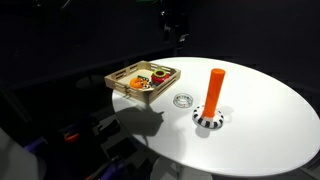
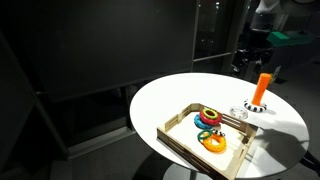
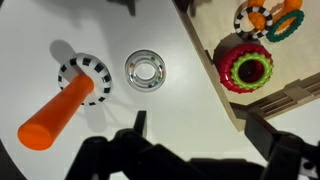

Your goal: Put the clear ring on the tray

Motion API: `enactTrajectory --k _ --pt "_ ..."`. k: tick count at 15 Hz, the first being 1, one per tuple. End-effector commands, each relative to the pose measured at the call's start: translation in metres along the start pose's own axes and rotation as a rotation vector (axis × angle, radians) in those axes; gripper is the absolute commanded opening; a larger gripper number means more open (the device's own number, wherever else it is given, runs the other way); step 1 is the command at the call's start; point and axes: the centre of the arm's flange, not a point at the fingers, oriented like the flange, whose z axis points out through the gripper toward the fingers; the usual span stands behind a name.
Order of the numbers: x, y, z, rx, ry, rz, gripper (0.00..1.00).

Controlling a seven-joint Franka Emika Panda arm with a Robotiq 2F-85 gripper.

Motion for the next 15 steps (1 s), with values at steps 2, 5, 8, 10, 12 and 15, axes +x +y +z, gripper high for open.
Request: enactTrajectory --k 2,5,8,10,12,15 --pt "0.01 0.016 0.026 -0.087 -0.023 0.172 1.0" --pt "0.008 0.024 0.053 -0.088 -0.053 0.254 1.0" --pt "0.01 0.033 0.077 -0.09 -0.083 0.31 1.0" --pt "0.013 0.039 0.093 -0.1 -0.095 0.332 1.0" --pt "0.016 0.046 0.11 -0.116 -0.109 0.346 1.0" --pt "0.016 0.056 0.137 -0.14 -0.142 0.372 1.0"
